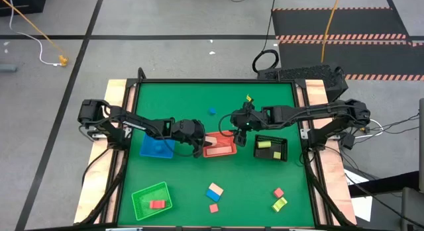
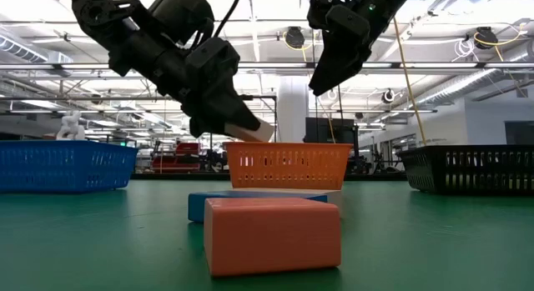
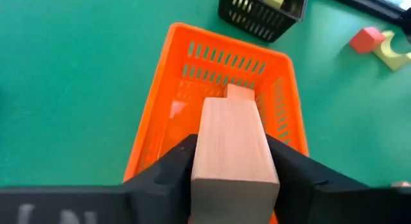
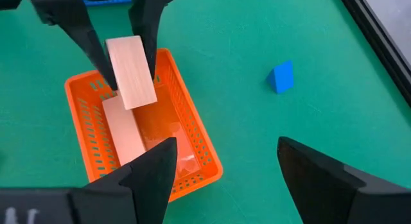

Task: Sort & place blocks by color
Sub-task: Put the top blue block into the black bin, then put the top orange block into the green bin

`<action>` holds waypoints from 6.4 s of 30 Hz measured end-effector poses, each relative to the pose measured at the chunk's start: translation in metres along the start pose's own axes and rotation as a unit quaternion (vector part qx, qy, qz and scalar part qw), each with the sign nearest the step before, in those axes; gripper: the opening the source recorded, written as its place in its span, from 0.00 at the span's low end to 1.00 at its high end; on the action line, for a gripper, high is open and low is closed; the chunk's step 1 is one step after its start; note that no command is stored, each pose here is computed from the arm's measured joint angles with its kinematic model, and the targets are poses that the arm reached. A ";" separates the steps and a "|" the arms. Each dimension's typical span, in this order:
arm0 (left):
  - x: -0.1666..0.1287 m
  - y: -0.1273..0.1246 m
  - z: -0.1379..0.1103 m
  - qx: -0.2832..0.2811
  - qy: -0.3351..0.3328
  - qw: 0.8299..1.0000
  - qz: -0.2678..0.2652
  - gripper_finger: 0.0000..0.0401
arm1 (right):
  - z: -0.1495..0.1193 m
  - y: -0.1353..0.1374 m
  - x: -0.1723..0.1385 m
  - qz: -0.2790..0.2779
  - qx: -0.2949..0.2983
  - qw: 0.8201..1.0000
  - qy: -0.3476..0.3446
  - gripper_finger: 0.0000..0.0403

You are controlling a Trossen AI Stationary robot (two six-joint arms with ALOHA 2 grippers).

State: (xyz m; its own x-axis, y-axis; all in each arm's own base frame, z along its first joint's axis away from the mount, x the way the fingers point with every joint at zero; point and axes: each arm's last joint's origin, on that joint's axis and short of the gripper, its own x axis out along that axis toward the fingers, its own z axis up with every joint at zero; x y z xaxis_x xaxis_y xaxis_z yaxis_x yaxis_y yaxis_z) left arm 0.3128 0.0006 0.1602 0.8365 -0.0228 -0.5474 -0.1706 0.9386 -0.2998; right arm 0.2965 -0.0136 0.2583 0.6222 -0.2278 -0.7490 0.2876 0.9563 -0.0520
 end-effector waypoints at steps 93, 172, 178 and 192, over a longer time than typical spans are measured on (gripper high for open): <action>-0.040 0.080 0.066 0.015 0.072 0.983 0.167 0.33 | -0.051 -0.070 0.000 0.008 0.119 0.984 -0.134 0.64; -0.112 -0.073 0.027 -0.074 0.170 0.979 0.083 0.54 | -0.179 0.113 -0.050 0.084 0.356 0.841 0.400 0.64; -0.111 -0.073 0.027 -0.073 0.168 0.979 0.086 0.54 | -0.183 0.123 -0.050 0.094 0.363 0.836 0.402 0.64; -0.111 -0.072 0.027 -0.073 0.165 0.980 0.089 0.55 | -0.198 0.141 -0.036 0.089 0.337 0.840 0.415 0.61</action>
State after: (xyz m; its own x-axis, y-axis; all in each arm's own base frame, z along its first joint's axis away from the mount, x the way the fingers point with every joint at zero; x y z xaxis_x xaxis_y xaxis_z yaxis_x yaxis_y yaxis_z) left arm 0.2461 -0.0553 0.2640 0.5773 0.0042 -0.8165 -0.3911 0.8792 -0.2720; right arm 0.1706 0.1659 0.1475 0.0564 0.3815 -0.9227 0.7652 0.5770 0.2853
